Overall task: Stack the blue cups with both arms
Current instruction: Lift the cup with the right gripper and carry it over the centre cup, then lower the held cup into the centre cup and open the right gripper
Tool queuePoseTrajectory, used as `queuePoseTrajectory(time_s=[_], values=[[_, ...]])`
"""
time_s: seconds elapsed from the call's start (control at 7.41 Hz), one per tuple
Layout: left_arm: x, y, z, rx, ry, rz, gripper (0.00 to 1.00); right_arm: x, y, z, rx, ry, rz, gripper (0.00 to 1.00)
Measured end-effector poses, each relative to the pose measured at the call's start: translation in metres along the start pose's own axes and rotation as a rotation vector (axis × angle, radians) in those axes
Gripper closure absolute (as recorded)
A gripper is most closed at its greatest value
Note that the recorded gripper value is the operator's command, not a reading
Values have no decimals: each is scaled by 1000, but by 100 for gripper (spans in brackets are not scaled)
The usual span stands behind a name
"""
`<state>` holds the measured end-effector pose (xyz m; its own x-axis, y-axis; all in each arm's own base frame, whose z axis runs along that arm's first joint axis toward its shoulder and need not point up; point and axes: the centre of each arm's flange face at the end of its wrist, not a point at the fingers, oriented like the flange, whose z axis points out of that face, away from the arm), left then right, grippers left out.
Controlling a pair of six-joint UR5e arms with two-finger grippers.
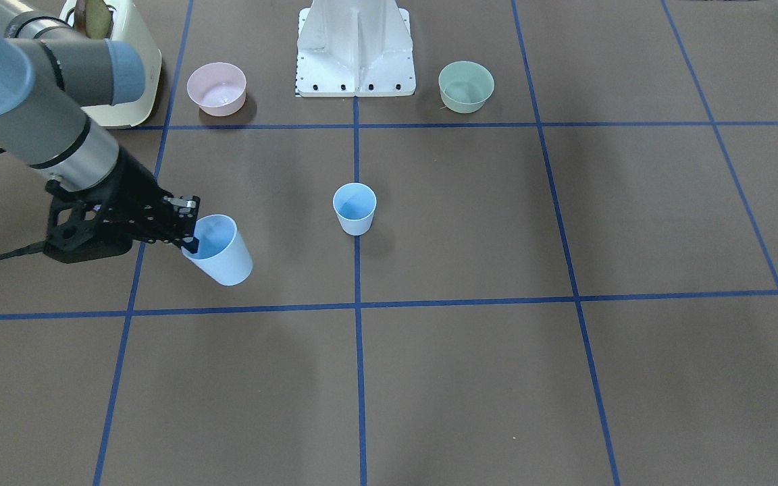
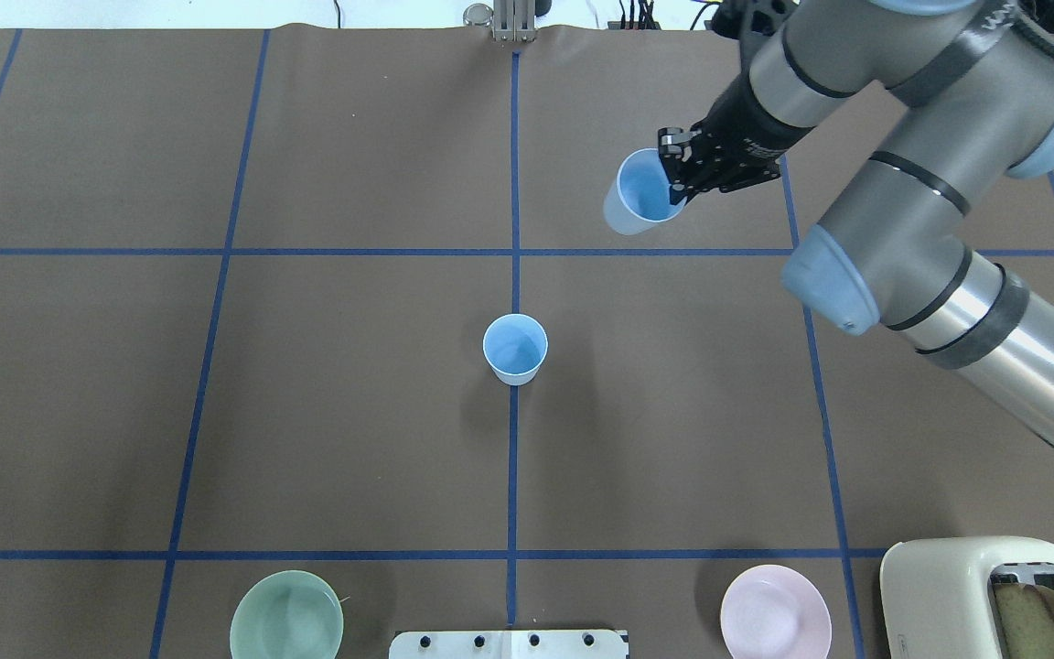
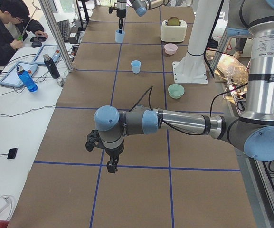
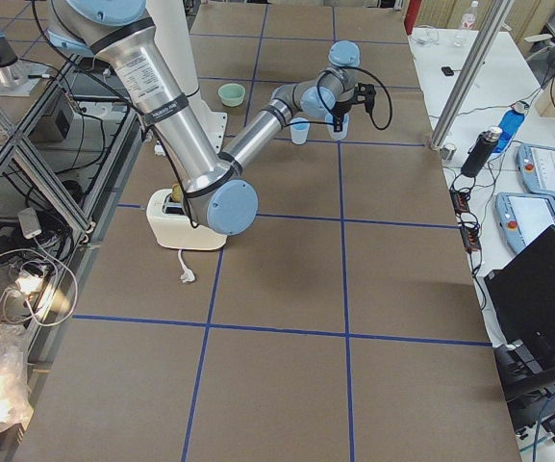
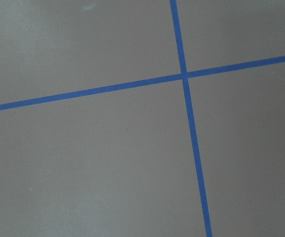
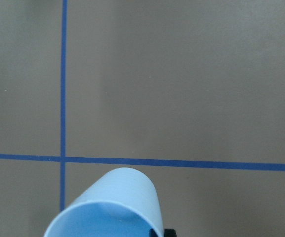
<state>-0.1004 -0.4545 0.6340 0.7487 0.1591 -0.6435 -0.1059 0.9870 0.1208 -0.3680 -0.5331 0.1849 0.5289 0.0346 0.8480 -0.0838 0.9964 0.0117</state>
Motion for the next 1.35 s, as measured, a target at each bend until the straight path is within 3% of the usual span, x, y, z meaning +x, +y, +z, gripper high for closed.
queuePoseTrajectory(time_s=[0.27, 0.67, 1.35], values=[[-3, 11, 6, 3, -1, -15, 1, -77, 44, 22, -6, 48, 59, 100], [-5, 15, 10, -3, 0, -22, 1, -124, 100, 66, -26, 132, 91, 100], [-6, 17, 11, -5, 1, -23, 1, -125, 119, 106, -46, 207, 87, 100]])
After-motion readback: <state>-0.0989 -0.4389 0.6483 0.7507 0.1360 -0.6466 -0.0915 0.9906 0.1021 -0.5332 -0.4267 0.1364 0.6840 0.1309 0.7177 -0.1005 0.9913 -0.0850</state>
